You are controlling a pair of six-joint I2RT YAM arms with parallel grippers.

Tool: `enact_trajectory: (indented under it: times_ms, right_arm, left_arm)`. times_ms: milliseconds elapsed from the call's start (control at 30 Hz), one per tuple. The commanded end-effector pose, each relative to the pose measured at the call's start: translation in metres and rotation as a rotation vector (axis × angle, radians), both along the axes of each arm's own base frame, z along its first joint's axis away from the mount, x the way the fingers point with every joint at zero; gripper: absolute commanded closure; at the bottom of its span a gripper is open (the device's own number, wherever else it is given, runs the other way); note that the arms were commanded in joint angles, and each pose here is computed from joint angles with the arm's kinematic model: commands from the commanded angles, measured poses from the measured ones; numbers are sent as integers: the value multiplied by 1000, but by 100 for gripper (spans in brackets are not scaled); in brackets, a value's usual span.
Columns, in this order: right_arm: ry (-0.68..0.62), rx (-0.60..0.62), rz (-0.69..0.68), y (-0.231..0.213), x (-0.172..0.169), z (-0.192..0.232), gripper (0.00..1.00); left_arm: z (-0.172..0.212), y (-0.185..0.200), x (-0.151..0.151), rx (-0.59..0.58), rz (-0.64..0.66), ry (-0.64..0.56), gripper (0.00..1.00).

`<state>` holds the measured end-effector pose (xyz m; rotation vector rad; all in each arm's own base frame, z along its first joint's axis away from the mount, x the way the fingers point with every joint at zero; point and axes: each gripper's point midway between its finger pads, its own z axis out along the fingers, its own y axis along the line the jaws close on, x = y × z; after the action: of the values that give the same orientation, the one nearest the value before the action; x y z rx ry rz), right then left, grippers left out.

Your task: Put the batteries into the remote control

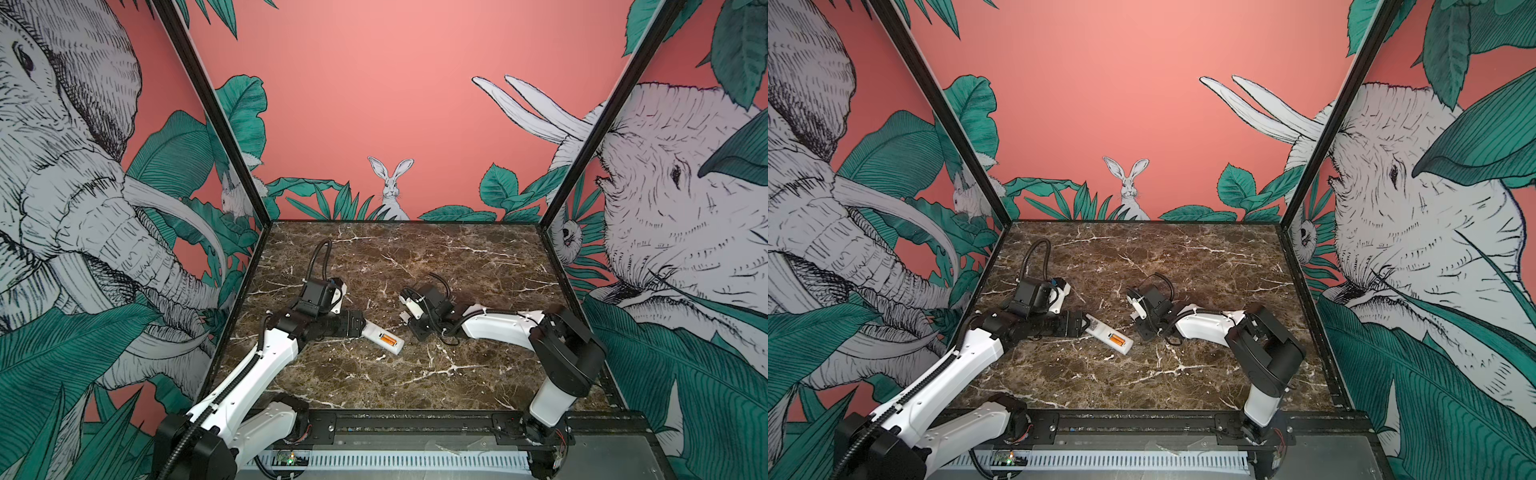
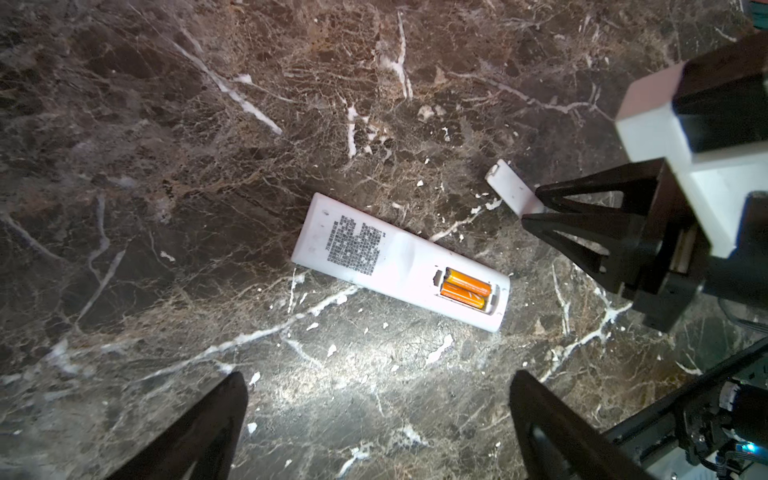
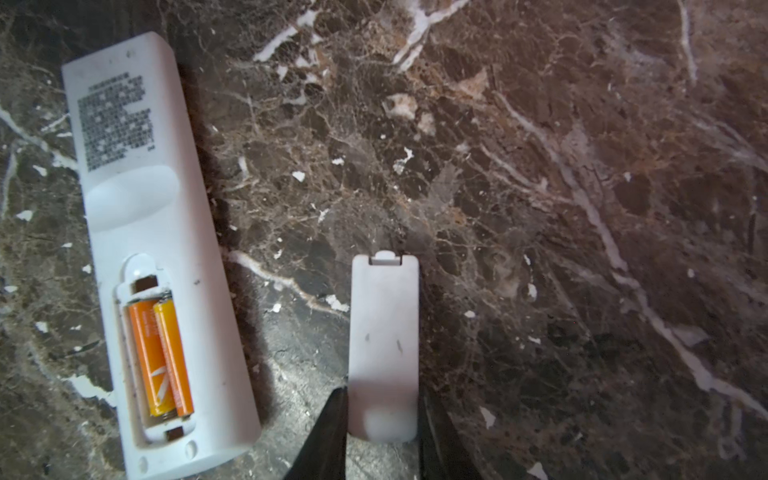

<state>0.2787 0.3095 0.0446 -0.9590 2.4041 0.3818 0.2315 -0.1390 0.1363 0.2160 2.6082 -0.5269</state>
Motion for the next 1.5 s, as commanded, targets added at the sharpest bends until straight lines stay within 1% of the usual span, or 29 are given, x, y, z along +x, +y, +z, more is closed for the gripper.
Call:
enact_trajectory:
  times_ms: [0,167,333,567,700,833,900,967,1167,1467]
  right_arm:
    - [-14,-22,9,1,5,-4,72]
    - [2,-41,25,-2,4,-13,69]
    - [15,-54,17,-4,5,-20,67]
    - [27,-44,16,-1,5,-21,55]
    - [41,-47,13,2,8,-26,55]
    - [53,-48,0,6,11,-30,56]
    - [61,-50,-4,9,13,-33,57]
    - [67,-53,-9,10,15,-33,60]
    - [79,-55,-14,13,17,-32,67]
    - [56,-21,0,18,18,-19,73]
  left_arm:
    - [16,2,-4,9,-29,-14,1]
    - [29,2,-6,34,-88,-29,1]
    - [31,-5,-11,18,-147,-22,1]
    - [29,-17,-18,-49,-203,-11,1]
    - [30,-22,-19,-77,-224,-18,1]
    - [31,-28,-23,-114,-246,-21,1]
    - [32,-35,-25,-154,-271,-15,1]
    - [32,-37,-27,-163,-278,-8,1]
    - [36,-31,-27,-135,-266,-18,1]
    - [46,-14,-29,-54,-223,-42,1]
